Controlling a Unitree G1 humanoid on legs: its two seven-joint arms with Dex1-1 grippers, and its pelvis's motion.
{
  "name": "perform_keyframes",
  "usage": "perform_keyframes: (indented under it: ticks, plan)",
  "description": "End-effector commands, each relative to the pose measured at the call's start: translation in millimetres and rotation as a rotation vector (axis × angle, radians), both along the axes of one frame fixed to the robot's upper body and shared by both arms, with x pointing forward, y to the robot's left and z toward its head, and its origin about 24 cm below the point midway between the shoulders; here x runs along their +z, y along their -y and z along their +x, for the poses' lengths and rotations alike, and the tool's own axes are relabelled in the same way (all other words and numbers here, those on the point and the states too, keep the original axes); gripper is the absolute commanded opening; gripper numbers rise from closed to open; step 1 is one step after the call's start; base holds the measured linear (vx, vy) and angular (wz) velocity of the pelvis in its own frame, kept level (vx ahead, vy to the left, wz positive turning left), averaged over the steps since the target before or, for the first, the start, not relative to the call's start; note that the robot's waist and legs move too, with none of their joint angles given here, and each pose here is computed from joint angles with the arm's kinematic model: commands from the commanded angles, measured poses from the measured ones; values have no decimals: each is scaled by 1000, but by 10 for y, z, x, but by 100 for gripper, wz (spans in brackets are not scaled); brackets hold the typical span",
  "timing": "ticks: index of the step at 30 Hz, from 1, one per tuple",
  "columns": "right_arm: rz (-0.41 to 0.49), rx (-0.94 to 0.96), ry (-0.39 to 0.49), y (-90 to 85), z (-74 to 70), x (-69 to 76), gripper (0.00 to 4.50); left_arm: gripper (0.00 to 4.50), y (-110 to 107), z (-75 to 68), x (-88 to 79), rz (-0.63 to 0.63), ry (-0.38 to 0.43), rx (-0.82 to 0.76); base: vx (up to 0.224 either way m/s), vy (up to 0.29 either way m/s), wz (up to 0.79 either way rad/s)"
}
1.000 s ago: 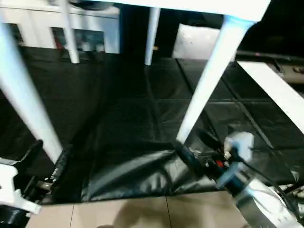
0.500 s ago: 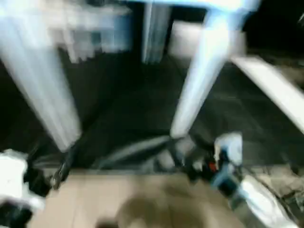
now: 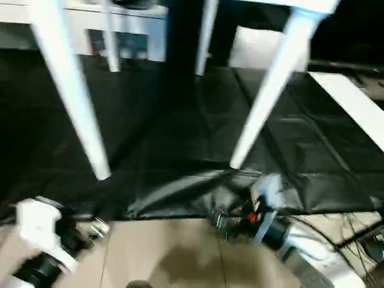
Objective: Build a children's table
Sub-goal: Flip table
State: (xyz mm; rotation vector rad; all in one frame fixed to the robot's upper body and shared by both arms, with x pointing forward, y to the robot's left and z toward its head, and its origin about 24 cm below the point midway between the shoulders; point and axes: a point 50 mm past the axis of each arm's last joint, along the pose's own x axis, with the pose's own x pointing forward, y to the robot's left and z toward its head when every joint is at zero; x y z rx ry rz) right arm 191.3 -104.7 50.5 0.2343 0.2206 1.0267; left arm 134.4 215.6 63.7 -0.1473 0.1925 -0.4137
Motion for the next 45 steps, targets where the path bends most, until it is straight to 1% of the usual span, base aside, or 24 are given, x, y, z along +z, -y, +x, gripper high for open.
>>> perform_keyframes:
  ticks: [1,4,8,11,14,15,17,18,20,21,22,23,25,26,28,29,31,32,35,37,39,41,43,45]
  plan:
    - [18,96,-18,-6,-25,-37,450,400,32,-39,-50,-38,-16,-64,0,0,0]
    - [-10,204,-44,1,-51,-133,450,425,67,-70,-78,-83,-43,-155,0,0,0]
    - [-108,404,-71,2,-82,-334,450,442,53,-226,-209,-98,-178,-308,0,0,0]
    - [-238,513,-59,16,-62,-524,450,442,-102,-391,-496,-34,-339,-368,0,0,0]
    - [-303,571,-67,-1,-39,-671,450,442,-288,-472,-753,44,-428,-323,0,0,0]
    - [-322,592,-69,-6,-41,-710,450,442,-321,-478,-795,57,-446,-311,0,0,0]
    - [-391,667,-96,-62,-51,-904,450,442,-401,-503,-1003,97,-529,-323,0,0,0]
    - [-397,675,-100,-69,-53,-925,450,442,-406,-507,-1023,99,-538,-326,0,0,0]
    - [-488,744,-110,-82,-94,-1093,450,442,-482,-507,-1178,156,-646,-287,0,0,0]
    - [-515,755,-122,-81,-106,-1150,450,442,-515,-510,-1241,195,-690,-277,0,0,0]
    - [-515,755,-122,-81,-106,-1150,450,442,-515,-510,-1241,195,-690,-277,0,0,0]
    - [-599,763,-150,-68,-132,-1304,450,442,-591,-455,-1385,294,-734,-241,0,0,0]
    - [-648,751,-175,-62,-152,-1405,450,442,-641,-365,-1460,333,-738,-172,0,0,0]
    - [-695,713,-205,-53,-171,-1499,450,442,-621,-314,-1517,325,-724,-132,0,0,0]
    - [-736,683,-219,-40,-188,-1570,450,442,-604,-277,-1561,323,-713,-110,0,0,0]
    - [-831,616,-236,2,-231,-1691,450,442,-570,-168,-1641,322,-715,-51,0,0,0]
    - [-887,577,-245,32,-258,-1762,450,442,-537,-92,-1692,319,-719,-21,0,0,0]
    - [-915,481,-299,69,-295,-1831,450,442,-450,-22,-1741,293,-726,-11,0,0,0]
    - [-893,191,-465,143,-378,-1949,450,442,-258,158,-1820,227,-721,52,0,0,0]
    - [-863,82,-539,164,-430,-1994,450,442,-172,219,-1861,201,-744,71,0,0,0]
    - [-752,-175,-725,169,-526,-2061,450,442,5,275,-1900,202,-773,31,0,0,0]
    - [-731,-311,-787,208,-552,-2090,450,442,101,315,-1927,187,-780,38,0,0,0]
    - [-727,-353,-803,221,-553,-2097,450,442,127,339,-1931,169,-774,47,0,0,0]
    - [-675,-398,-831,225,-554,-2098,450,442,180,367,-1946,185,-779,15,0,0,0]
